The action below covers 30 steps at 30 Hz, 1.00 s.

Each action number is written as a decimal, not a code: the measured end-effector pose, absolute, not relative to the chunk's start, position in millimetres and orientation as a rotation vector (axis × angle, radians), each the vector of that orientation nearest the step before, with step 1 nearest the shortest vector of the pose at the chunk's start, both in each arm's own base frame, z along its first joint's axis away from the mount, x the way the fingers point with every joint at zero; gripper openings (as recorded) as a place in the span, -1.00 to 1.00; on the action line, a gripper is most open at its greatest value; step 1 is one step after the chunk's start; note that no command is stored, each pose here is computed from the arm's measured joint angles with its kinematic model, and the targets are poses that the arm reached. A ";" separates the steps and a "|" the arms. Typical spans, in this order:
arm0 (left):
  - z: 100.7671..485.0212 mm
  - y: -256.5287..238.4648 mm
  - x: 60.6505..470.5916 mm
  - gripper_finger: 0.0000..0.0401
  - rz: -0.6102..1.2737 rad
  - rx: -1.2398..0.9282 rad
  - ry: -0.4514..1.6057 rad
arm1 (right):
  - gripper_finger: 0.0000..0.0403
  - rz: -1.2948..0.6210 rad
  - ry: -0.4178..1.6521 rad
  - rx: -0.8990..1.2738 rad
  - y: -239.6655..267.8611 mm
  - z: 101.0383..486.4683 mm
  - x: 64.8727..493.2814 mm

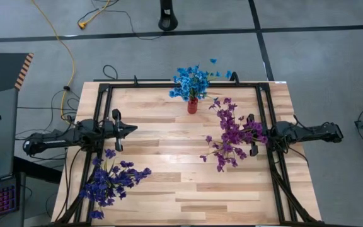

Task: Sort flowers into vase by color
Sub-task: Return to Home Position

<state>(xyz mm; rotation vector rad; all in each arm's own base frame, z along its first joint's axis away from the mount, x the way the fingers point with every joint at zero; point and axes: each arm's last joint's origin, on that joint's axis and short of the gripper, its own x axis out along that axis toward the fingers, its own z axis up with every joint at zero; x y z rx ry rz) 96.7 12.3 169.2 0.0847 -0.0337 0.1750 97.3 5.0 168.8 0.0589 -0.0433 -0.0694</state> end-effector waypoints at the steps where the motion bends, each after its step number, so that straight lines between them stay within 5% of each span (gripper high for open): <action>1: 169.2 12.3 96.7 -1.00 0.175 0.085 -0.034 | -0.84 -0.070 -0.043 0.059 5.0 168.8 97.3; 30: 168.4 12.4 97.4 -1.00 0.175 0.089 -0.023 | -0.84 -0.069 -0.044 0.059 5.0 168.9 97.3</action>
